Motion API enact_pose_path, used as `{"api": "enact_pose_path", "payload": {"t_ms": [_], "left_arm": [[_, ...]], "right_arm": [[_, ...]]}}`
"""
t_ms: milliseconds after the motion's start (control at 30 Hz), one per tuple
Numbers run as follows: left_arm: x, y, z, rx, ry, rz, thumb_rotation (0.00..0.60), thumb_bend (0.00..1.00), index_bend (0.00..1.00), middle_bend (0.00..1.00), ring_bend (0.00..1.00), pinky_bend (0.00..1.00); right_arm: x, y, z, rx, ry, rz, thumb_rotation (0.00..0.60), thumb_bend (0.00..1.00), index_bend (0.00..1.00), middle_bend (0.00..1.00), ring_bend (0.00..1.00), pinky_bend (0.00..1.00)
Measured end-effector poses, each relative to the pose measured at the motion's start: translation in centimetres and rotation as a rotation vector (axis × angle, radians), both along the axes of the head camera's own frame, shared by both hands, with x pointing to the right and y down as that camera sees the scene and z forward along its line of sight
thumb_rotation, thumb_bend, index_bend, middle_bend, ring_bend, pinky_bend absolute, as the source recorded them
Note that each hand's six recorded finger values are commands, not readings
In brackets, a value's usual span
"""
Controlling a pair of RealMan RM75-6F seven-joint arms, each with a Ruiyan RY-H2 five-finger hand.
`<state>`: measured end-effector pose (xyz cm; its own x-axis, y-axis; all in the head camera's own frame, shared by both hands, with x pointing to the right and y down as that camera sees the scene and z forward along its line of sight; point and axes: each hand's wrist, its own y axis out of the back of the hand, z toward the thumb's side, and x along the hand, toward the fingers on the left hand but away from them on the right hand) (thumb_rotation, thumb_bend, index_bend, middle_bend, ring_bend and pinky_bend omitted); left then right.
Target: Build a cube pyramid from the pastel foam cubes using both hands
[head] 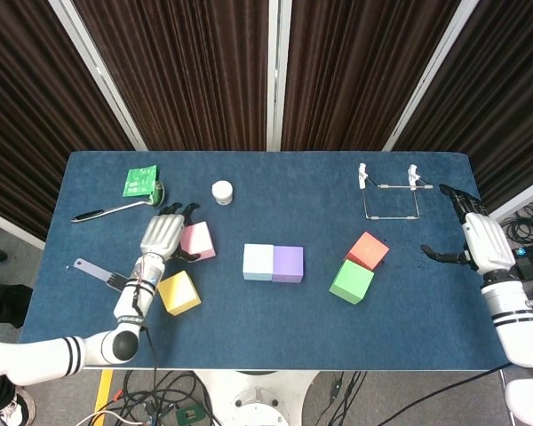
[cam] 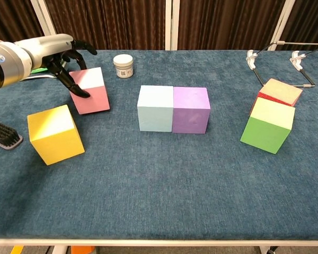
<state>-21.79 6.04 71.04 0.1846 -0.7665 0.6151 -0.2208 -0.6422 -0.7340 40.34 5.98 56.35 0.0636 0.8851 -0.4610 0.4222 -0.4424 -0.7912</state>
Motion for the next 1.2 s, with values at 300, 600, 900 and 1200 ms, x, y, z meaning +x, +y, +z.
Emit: {"api": "enact_pose_path", "payload": {"t_ms": [300,600,900,1200], "left_arm": [[2.3,2.1,-2.4,-0.002,0.041,0.130,0.600,0.15,0.14,0.53,0.12,0.14],[3.8,3.8,-2.4,-0.029,0.012,0.213,0.600,0.15,0.14,0.53,0.12,0.13],[4.6,3.6,-1.4,-0.034,-0.003,0.232,0.600,0.15,0.14,0.53,0.12,0.13],[5.7,2.8,-1.2,-0.071,0.039,0.226,0.600,0.14,0.14,0.53,0.12,0.13]], "right_arm": [[-0.3,-0.1,-0.4,0.006,0.003,-0.013,0.600,0.10,0.00,0.08,0.00,0.00],[-0.3,0.2,-0.4,0.006,0.032,-0.017,0.600,0.10,0.00,0.08,0.00,0.00],[-0.5,0.8,-0.8,0.004,0.029,-0.029,0.600,0.10,0.00,0.08,0.00,0.00],[-0.7,0.9,-0.8,-0.012,0.000,-0.034,0.600,0.10,0.00,0.08,0.00,0.00]]}}
